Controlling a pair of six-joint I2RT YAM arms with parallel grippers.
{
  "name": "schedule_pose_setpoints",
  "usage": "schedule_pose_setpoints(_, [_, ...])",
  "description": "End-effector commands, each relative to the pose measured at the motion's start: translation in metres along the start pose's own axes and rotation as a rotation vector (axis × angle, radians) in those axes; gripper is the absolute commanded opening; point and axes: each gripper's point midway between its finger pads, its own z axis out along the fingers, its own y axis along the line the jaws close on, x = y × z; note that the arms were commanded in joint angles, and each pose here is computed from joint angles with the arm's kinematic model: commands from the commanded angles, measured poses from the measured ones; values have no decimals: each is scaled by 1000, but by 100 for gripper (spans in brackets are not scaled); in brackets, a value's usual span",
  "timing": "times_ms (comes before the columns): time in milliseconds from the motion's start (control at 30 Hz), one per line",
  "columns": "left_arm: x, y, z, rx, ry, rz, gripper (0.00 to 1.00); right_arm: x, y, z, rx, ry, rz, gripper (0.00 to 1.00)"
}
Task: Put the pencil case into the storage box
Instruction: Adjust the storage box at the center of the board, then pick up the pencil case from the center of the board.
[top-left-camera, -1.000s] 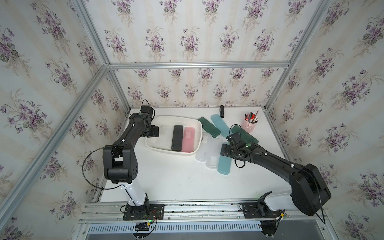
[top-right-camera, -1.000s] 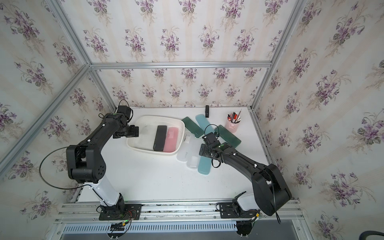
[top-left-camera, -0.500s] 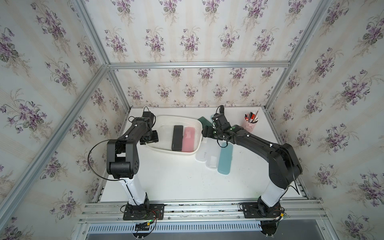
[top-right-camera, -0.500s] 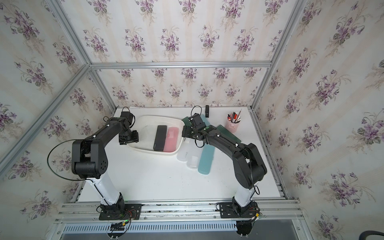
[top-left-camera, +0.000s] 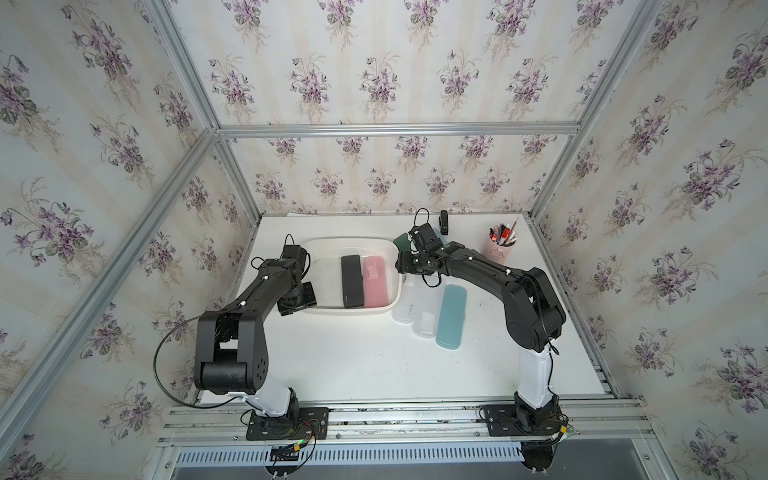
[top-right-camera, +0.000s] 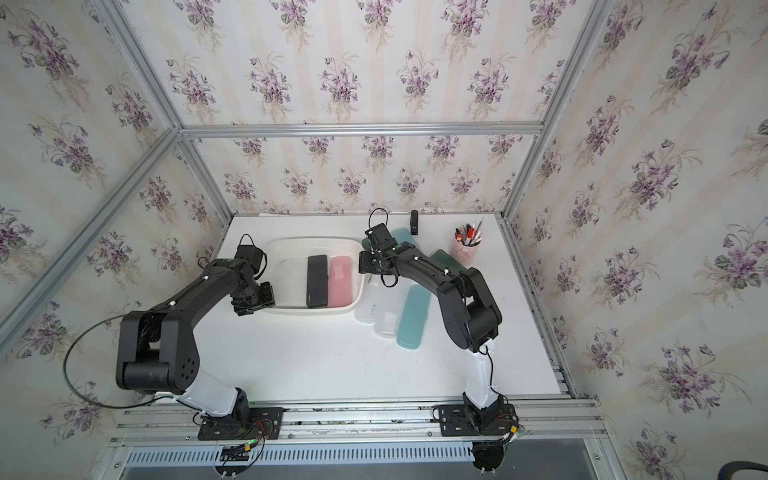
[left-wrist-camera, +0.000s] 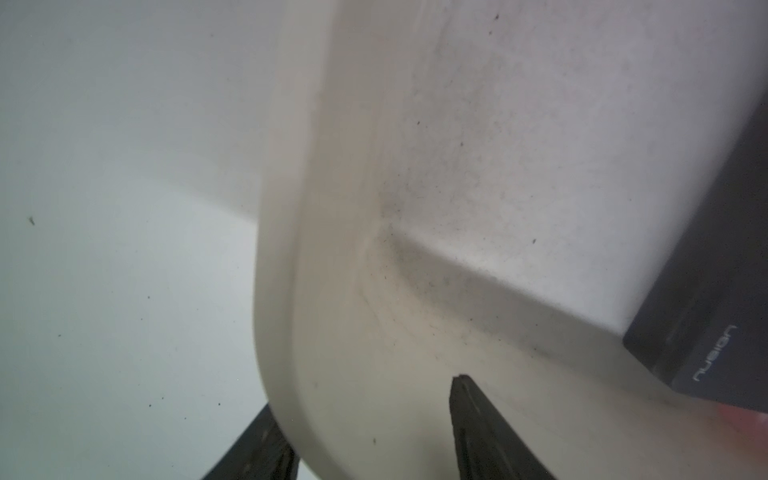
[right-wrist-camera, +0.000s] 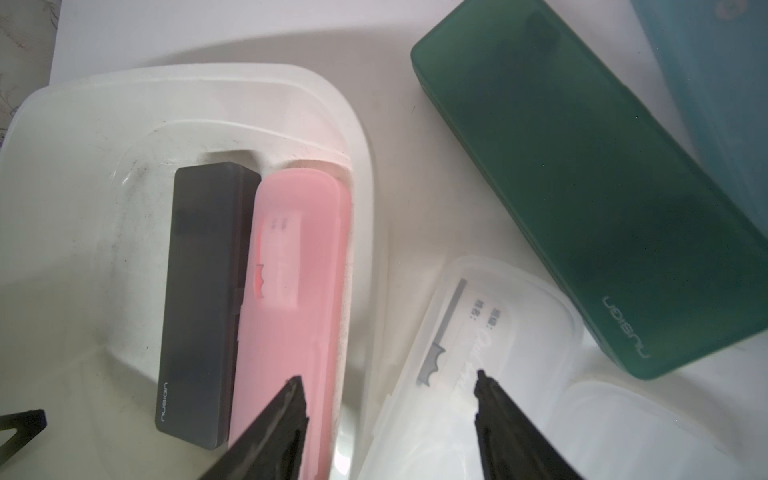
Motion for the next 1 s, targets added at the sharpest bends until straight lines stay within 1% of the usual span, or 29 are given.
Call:
schedule_pose_setpoints(0, [15,7,-3,-17,3,-31,61,2,1,0,2,19,-37,67])
schedule_pose_setpoints(100, [23,10,-11,-18,-17,-33,62,4,0,-4,5,15,-42,67])
schedule_pose_setpoints(133, [24,12,-14,-20,-26,-36,66,3,-1,-8,7,8,-44,67])
schedule_pose_setpoints(167, [23,13,-21,-15,-53,-43,72,2,-2,-13,10,-5,-45,68])
schedule_pose_setpoints(233, [20,13,-31,-3,-90,-50,81,-3,-7,-30,37,-43,-44,75])
schedule_pose_setpoints(333, [13,11,-52,24,-148,-55,98,-4,-31,-67,121,-97,0,91])
schedule_pose_setpoints(367, [12,11,-61,31,-170,-55,99,1,-45,-79,155,-106,25,95])
schedule_pose_setpoints(400, [10,9,-70,47,-198,-49,99,10,-58,-91,182,-109,49,99])
schedule_pose_setpoints(433, [9,6,-77,63,-219,-37,99,21,-67,-97,203,-101,61,100])
schedule_pose_setpoints(467, [10,4,-85,76,-238,-30,99,29,-94,-106,249,-99,115,100])
schedule_pose_setpoints(533, [13,-1,-98,108,-269,-9,99,57,-119,-113,309,-76,160,100])
schedule_pose_setpoints(600, [18,-7,-106,135,-287,19,99,86,-136,-113,335,-54,193,100])
schedule_pose_setpoints(700, [27,-16,-110,171,-289,55,99,116,-149,-106,341,-19,235,100])
schedule_pose_setpoints(767, [33,-21,-110,190,-289,79,99,127,-152,-100,336,-9,255,100])
schedule_pose_setpoints(967, [45,-30,-103,192,-269,145,99,135,-156,-89,339,1,278,100])
